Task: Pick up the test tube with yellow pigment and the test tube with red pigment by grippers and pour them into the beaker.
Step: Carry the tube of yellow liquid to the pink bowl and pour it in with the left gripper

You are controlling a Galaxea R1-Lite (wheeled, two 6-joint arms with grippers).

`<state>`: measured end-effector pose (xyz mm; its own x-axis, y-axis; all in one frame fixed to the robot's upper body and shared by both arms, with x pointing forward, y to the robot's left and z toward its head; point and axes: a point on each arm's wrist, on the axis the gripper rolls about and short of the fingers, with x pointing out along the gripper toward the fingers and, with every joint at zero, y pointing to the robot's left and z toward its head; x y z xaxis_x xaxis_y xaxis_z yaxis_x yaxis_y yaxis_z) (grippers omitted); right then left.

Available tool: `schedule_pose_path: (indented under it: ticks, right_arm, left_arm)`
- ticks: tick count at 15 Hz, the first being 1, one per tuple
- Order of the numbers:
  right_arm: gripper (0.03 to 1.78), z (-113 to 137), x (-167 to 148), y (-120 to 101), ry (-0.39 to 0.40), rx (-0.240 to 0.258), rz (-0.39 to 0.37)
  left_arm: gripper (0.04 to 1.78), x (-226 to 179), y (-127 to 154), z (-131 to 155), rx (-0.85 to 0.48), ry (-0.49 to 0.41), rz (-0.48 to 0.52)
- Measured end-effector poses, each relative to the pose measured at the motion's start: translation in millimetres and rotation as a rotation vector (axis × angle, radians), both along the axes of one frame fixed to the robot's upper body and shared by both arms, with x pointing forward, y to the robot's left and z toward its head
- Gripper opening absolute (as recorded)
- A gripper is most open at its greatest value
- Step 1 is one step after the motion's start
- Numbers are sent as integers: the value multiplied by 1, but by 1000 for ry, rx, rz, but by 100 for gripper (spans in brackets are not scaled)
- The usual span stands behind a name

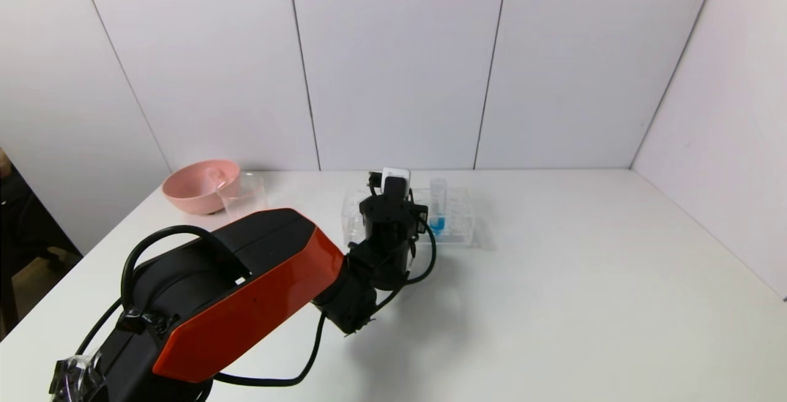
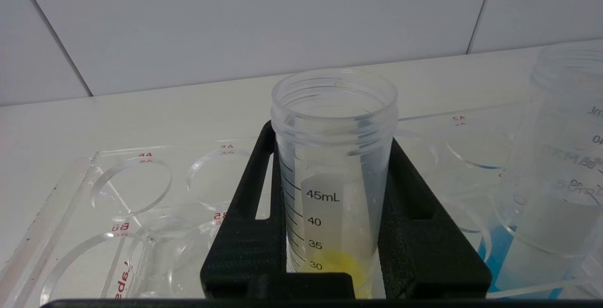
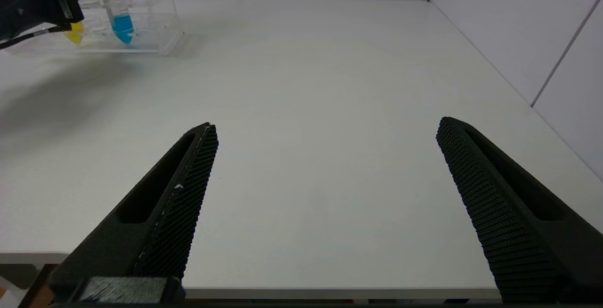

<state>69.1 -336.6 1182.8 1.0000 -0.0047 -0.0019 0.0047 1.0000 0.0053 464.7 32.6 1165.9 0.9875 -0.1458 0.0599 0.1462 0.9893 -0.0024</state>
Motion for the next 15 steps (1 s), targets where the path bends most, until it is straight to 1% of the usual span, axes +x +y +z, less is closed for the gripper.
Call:
schedule_pose_path:
  ticks: [9,15]
  right_arm:
    - [170,0,0,0,0,-1,0]
    - [170,0,0,0,0,0,0]
  left_arm:
    - [54,-2,2,7,0,-3,0]
    - [54,-5,4,31,23,-38,2]
